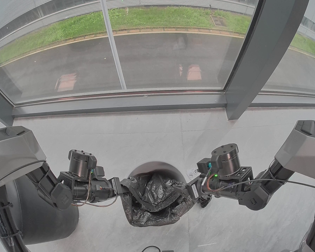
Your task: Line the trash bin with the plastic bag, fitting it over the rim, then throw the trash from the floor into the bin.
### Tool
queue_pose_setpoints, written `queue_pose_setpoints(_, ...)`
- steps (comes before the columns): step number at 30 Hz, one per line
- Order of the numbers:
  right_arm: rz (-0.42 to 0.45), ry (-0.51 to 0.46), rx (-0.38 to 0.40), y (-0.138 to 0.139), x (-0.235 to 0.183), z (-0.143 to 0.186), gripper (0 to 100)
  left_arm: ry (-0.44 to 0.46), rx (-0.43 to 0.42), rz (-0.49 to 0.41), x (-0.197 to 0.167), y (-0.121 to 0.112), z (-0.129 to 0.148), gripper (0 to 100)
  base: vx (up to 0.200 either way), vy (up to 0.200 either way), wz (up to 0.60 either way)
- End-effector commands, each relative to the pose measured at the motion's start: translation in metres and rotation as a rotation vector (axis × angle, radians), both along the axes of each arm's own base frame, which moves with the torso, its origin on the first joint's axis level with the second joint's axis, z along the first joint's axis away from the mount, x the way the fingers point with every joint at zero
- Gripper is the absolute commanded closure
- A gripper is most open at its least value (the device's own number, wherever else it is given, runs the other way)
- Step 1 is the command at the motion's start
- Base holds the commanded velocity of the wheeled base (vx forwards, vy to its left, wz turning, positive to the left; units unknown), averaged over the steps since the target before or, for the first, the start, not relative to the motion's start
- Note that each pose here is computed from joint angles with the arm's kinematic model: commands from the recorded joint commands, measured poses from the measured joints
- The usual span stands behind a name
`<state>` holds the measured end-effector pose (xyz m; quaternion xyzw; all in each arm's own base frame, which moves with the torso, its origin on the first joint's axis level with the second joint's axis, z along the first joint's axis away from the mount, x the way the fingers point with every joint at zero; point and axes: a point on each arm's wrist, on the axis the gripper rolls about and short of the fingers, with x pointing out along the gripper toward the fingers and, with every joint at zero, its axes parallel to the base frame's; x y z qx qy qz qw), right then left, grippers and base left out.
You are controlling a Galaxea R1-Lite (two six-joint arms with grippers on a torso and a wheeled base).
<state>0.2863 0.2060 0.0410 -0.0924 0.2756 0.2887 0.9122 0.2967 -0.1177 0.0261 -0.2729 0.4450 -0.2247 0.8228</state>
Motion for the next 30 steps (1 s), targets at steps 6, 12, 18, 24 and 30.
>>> queue_pose_setpoints(6, 0.129, -0.071, -0.141, 0.068, -0.008, -0.015, 0, -0.01, -0.005, 0.0, 0.0, 0.0, 0.003, 100, 0.0, 0.0, 0.0)
queue_pose_setpoints(12, 0.168, -0.07, -0.187, 0.09, -0.015, -0.024, 0, -0.012, -0.006, 0.004, 0.001, 0.002, 0.004, 100, 0.0, 0.0, 0.0)
queue_pose_setpoints(18, 0.185, -0.081, -0.223, 0.099, -0.021, -0.03, 0, -0.012, -0.006, 0.004, 0.001, 0.002, 0.004, 100, 0.0, 0.0, 0.0)
queue_pose_setpoints(24, 0.197, -0.069, -0.232, 0.101, -0.024, -0.036, 0, -0.013, -0.006, 0.004, 0.0, 0.002, 0.004, 100, 0.0, 0.0, 0.0)
queue_pose_setpoints(30, 0.217, -0.055, -0.249, 0.108, -0.028, -0.048, 0, -0.013, -0.006, 0.004, 0.0, 0.002, 0.004, 100, 0.0, 0.0, 0.0)
